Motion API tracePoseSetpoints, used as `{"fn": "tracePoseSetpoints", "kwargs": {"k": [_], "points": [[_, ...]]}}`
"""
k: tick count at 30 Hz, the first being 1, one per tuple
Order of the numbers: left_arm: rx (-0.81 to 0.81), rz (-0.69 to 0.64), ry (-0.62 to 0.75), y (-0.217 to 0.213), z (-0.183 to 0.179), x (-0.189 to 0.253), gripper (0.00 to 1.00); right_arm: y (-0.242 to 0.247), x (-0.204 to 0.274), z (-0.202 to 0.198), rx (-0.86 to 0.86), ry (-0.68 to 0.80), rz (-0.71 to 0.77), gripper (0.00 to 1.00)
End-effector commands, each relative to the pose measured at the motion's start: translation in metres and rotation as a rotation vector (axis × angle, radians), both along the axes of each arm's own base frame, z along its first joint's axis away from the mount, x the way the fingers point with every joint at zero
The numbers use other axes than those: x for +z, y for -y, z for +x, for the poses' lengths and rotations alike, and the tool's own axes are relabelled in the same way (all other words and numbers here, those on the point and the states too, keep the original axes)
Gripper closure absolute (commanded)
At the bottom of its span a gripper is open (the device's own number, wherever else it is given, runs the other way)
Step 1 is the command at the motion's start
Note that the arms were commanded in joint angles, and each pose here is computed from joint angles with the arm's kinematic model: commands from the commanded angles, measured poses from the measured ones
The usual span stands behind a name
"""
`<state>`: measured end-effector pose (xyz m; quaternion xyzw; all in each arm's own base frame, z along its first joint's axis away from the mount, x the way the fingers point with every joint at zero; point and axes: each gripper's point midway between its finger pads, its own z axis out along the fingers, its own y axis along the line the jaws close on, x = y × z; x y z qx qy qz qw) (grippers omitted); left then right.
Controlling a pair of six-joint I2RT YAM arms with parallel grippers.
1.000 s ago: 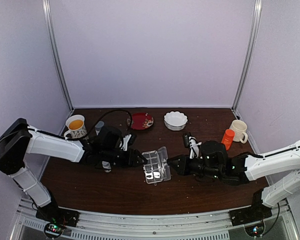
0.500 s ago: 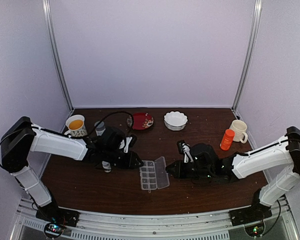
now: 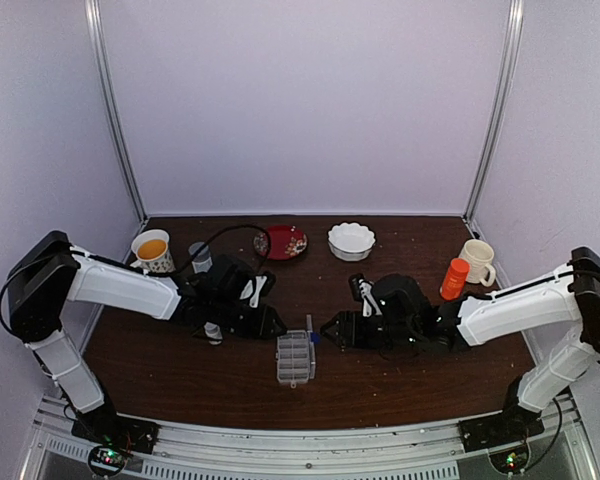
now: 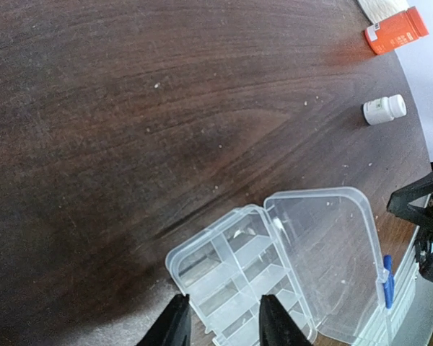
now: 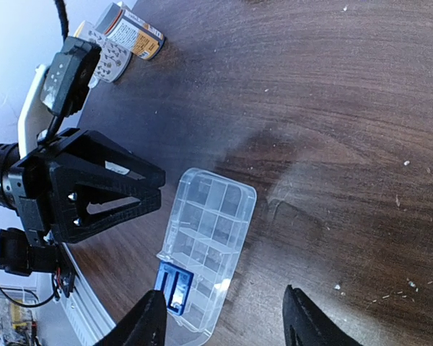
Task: Sort the pills into containers
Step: Place the pill container at the center of the board.
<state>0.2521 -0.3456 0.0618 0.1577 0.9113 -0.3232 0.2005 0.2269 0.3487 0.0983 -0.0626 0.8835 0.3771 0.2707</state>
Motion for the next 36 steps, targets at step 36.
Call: {"fn": "tracePoseSetpoints", "kwargs": {"k": [36], "points": [[-0.066,0.139,0.054,-0.002,0.012,-0.020,0.55,-0.033,-0.005,-0.043,0.183,0.092,-0.204,0.34]]}}
